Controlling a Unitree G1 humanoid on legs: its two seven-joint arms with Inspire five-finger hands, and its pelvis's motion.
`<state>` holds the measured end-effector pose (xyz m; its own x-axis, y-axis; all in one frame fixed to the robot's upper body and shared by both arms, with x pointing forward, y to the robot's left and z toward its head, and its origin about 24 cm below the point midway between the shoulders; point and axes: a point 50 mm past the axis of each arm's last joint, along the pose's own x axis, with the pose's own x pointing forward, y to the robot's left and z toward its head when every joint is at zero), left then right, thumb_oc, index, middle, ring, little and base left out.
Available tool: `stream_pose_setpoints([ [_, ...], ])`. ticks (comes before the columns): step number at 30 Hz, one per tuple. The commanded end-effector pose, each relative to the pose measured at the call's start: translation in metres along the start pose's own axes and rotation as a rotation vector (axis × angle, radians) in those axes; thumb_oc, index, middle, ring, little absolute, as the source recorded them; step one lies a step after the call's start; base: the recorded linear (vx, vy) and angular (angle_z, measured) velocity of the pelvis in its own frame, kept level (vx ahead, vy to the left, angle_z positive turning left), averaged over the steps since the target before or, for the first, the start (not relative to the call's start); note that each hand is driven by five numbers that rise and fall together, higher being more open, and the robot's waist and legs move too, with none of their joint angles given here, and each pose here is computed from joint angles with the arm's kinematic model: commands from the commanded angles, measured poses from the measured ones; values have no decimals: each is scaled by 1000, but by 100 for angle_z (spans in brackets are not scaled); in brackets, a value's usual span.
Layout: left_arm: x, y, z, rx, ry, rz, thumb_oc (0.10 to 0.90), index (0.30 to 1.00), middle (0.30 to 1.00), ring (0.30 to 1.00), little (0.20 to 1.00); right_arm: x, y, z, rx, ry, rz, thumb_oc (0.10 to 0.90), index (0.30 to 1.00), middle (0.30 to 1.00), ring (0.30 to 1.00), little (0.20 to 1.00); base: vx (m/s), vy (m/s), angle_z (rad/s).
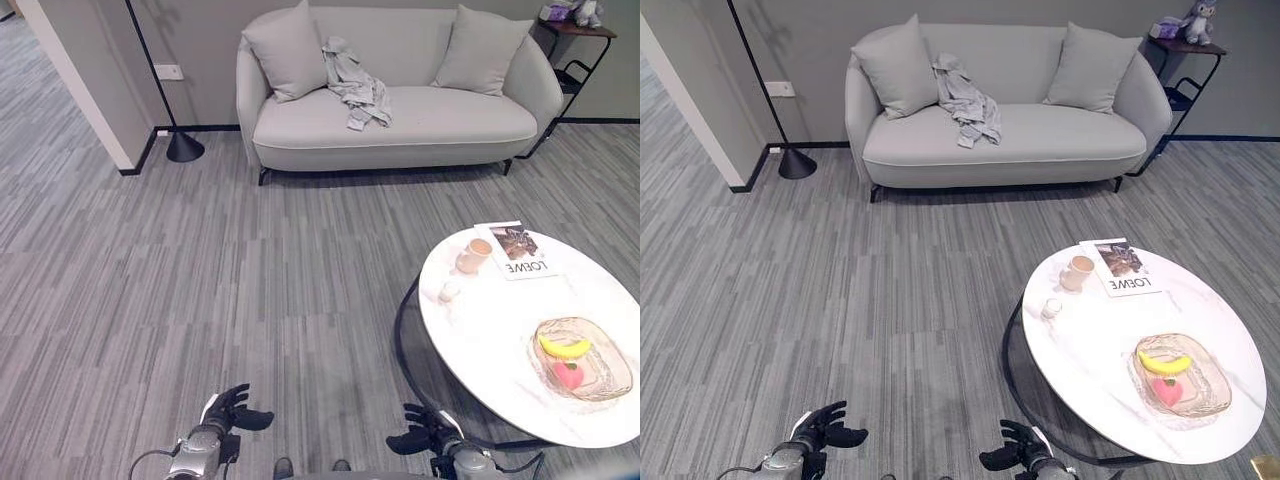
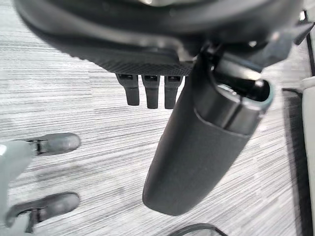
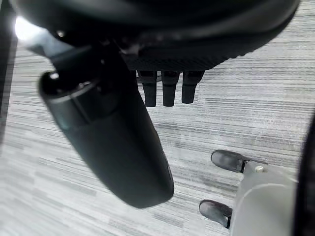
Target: Hang the clothes on the sofa on the clothes rack.
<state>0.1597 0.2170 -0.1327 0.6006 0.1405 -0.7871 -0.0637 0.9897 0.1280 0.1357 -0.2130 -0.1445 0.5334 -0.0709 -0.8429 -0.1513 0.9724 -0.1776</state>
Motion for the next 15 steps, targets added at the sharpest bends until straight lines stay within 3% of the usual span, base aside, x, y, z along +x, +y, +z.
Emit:
stream_pose_setpoints([
  [1, 4, 0, 38, -46, -143, -8, 800, 900, 900, 900, 900, -3, -23, 20, 7, -118, -71, 800, 900, 900, 900, 900, 108, -310, 37],
  [4, 0, -3, 34, -56, -160, -33, 800, 900, 900, 900, 900, -4, -25, 1, 10, -46, -85, 800, 900, 900, 900, 900, 887, -57, 28],
  [6, -3, 10, 12, -20, -81, -14, 800, 900, 900, 900, 900, -2, -16, -10, 41, 9, -55, 800, 900, 900, 900, 900, 1300, 230, -110],
  [9, -3, 13, 0, -4, -42, -6, 800, 900, 900, 900, 900, -4, -16, -19, 43, 37, -48, 800, 900, 900, 900, 900, 704, 201, -97],
  [12, -2, 15, 2, -24, -43, 6, 800, 900, 900, 900, 900, -4, -30, -8, 0, 1, -71, 800, 900, 900, 900, 900, 925, 309, -52],
  [15, -3, 26, -1, -38, -47, 61, 800, 900, 900, 900, 900, -8, -44, -4, 17, -36, -113, 800, 900, 900, 900, 900, 1072, -61, -35],
])
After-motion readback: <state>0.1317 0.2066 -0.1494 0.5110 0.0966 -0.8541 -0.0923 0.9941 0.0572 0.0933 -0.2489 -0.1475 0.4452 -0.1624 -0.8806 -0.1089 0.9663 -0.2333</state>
